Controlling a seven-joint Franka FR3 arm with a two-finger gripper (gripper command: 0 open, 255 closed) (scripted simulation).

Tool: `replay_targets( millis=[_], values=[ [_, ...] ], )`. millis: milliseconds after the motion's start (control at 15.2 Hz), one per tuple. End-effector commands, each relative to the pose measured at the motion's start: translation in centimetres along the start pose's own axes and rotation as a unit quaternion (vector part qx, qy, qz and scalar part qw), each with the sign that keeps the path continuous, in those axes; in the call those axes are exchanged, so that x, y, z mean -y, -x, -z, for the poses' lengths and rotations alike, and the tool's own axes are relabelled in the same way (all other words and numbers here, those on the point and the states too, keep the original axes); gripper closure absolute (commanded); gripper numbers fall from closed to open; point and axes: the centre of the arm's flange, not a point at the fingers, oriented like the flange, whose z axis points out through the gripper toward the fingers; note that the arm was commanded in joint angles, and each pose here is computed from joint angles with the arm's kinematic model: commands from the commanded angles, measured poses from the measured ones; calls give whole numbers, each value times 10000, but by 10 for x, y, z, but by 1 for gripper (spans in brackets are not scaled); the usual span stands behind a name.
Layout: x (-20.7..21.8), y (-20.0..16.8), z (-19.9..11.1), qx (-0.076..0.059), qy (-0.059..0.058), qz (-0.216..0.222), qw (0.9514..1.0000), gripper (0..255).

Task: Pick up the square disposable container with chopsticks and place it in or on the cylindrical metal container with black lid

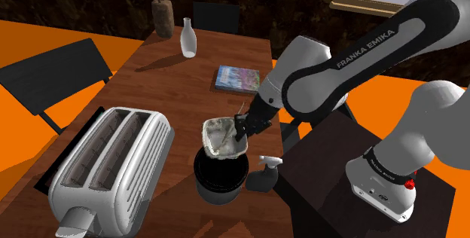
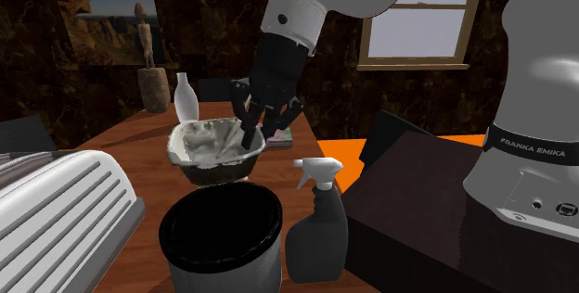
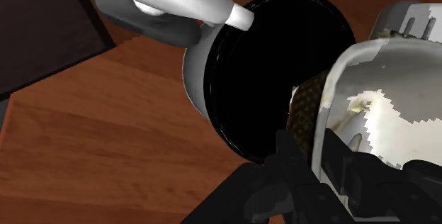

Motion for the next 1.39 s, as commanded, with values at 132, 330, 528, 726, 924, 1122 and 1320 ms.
replay_targets(
  millis=[132,330,528,726,924,1122,1320],
  values=[
    [19,43,-9,-6,-5,-11,10000,255],
    [13,43,-24,-6,-5,-11,10000,255],
    [7,42,-38,-6,-5,-11,10000,255],
    [1,42,-53,-6,-5,-11,10000,255],
    [-5,42,-67,-6,-5,-11,10000,255],
    [-5,42,-67,-6,-5,-11,10000,255],
    [-5,42,-67,-6,-5,-11,10000,255]
  ],
)
